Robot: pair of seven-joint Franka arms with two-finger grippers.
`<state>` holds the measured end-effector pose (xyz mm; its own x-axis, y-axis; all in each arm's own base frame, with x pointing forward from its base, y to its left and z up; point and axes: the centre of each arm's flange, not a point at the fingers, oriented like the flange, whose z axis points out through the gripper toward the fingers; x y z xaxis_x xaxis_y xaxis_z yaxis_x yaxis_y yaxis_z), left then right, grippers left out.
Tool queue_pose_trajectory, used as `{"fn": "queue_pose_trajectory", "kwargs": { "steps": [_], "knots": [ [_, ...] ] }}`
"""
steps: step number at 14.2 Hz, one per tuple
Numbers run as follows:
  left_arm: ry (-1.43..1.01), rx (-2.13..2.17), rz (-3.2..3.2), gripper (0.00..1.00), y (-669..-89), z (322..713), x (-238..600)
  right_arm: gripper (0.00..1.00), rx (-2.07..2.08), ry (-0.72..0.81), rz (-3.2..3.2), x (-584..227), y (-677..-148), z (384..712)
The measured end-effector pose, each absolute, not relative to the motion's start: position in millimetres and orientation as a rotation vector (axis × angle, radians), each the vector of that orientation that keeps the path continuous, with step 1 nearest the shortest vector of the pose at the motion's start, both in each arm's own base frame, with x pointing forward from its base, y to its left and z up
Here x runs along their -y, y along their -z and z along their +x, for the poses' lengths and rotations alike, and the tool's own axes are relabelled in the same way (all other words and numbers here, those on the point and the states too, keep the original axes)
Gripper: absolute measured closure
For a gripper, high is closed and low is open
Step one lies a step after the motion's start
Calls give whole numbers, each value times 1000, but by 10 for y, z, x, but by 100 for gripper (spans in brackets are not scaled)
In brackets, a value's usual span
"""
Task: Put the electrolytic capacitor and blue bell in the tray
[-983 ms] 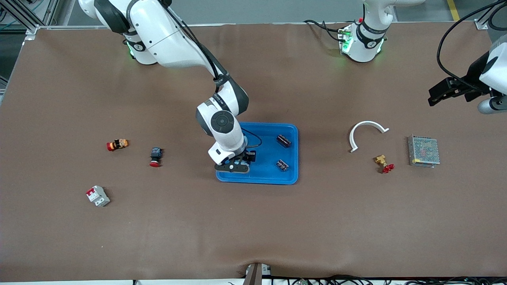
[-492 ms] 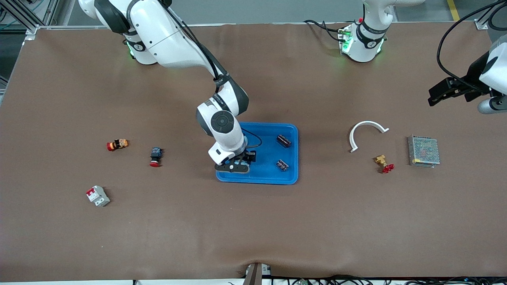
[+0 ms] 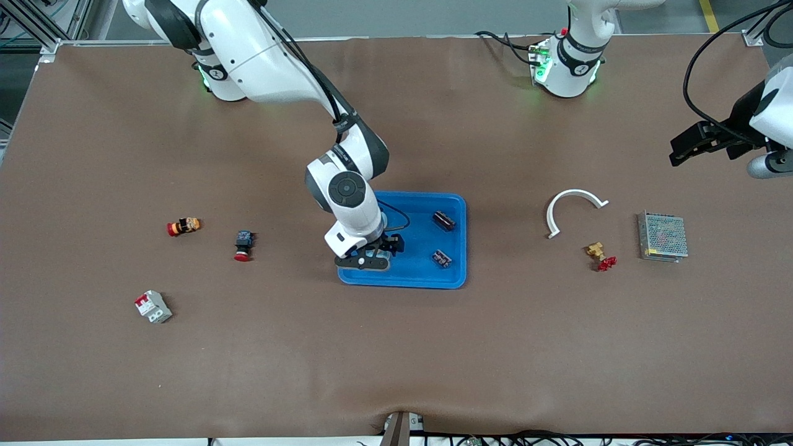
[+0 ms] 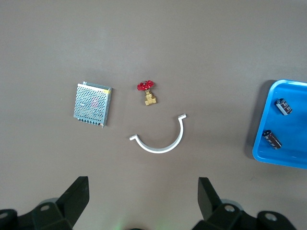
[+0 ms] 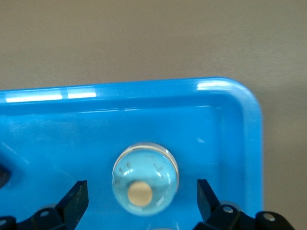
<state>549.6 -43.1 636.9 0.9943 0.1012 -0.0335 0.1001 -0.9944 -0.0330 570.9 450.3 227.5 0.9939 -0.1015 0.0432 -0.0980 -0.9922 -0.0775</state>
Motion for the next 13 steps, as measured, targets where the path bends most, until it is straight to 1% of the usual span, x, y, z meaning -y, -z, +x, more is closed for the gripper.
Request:
{"fn": "queue_pose_trajectory", "kwargs": {
  "steps": [3, 7, 9, 13],
  "knots": [
    [-56, 157, -3106, 0, -6364, 5498, 431, 0, -133, -8, -3099, -4348, -3042, 5708],
    [-51, 156, -3106, 0, -6361, 5505, 433, 0, -33, -65, -3109, -3800, -4190, 5667],
    [-43, 155, -3107, 0, -6365, 5512, 437, 0, 7, -92, -3109, -3443, -4542, 5613],
    [-43, 154, -3107, 0, -6361, 5514, 442, 0, 64, -135, -3109, -2973, -4938, 5479]
  ]
}}
